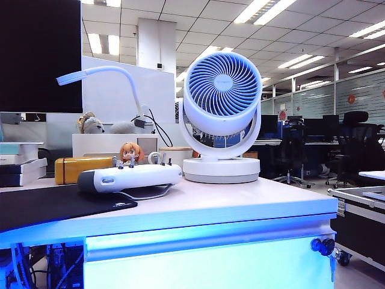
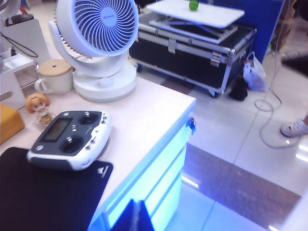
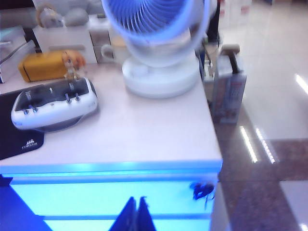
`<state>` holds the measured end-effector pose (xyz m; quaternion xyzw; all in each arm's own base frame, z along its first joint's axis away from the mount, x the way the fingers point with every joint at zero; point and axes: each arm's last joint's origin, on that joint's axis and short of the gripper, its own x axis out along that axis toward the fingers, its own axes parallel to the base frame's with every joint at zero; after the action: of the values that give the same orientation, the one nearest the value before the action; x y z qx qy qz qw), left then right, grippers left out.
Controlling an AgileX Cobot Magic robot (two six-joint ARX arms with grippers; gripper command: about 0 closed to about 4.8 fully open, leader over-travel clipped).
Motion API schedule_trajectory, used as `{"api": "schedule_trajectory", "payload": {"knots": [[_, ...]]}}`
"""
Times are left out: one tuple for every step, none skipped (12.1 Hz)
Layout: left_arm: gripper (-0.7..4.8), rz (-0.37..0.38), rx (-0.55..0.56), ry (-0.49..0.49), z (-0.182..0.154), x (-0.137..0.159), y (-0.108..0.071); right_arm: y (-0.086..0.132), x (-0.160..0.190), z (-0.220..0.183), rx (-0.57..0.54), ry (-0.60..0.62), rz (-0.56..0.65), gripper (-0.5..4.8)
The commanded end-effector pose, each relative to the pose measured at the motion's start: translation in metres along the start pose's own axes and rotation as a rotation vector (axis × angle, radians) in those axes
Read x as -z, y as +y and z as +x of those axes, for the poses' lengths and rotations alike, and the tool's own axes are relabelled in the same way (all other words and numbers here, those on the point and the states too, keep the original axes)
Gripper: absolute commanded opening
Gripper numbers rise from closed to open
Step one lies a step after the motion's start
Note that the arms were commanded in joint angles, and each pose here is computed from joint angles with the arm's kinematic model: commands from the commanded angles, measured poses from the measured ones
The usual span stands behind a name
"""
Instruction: Open the drawer, place the cleaning sponge inside, then close the drawer.
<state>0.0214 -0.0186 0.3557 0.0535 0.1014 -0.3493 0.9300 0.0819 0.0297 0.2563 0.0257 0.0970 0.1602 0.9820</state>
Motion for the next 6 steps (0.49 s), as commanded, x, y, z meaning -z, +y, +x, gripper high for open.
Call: {"api": "schedule_trajectory", "payload": {"knots": [[-0.05,-0.037,-0.001,-0.091,0.069,0.051,-0.001,-0.002,0.025,-0.004,-0.008,-0.031,0.097,-0.01],[-0.05,-0.083,-0.081,-0.180,0.102,0.090,0.001,-0.003,0.031,-0.009,-0.001,-0.009,0.096,0.00],[-0.05,-0.105,-0.122,-0.152,0.110,0.108,0.002,-0.003,0.032,-0.009,0.001,-0.007,0.096,0.00],[-0.05,-0.103,-0.134,-0.111,0.114,0.122,0.002,-0.003,0.032,-0.009,0.001,-0.007,0.096,0.00],[-0.05,-0.104,-0.161,-0.091,0.117,0.129,0.002,-0.003,0.032,-0.009,0.001,-0.007,0.096,-0.01],[-0.05,-0.108,-0.191,-0.094,0.116,0.131,0.003,-0.003,0.032,-0.009,0.001,-0.007,0.096,0.00]]}}
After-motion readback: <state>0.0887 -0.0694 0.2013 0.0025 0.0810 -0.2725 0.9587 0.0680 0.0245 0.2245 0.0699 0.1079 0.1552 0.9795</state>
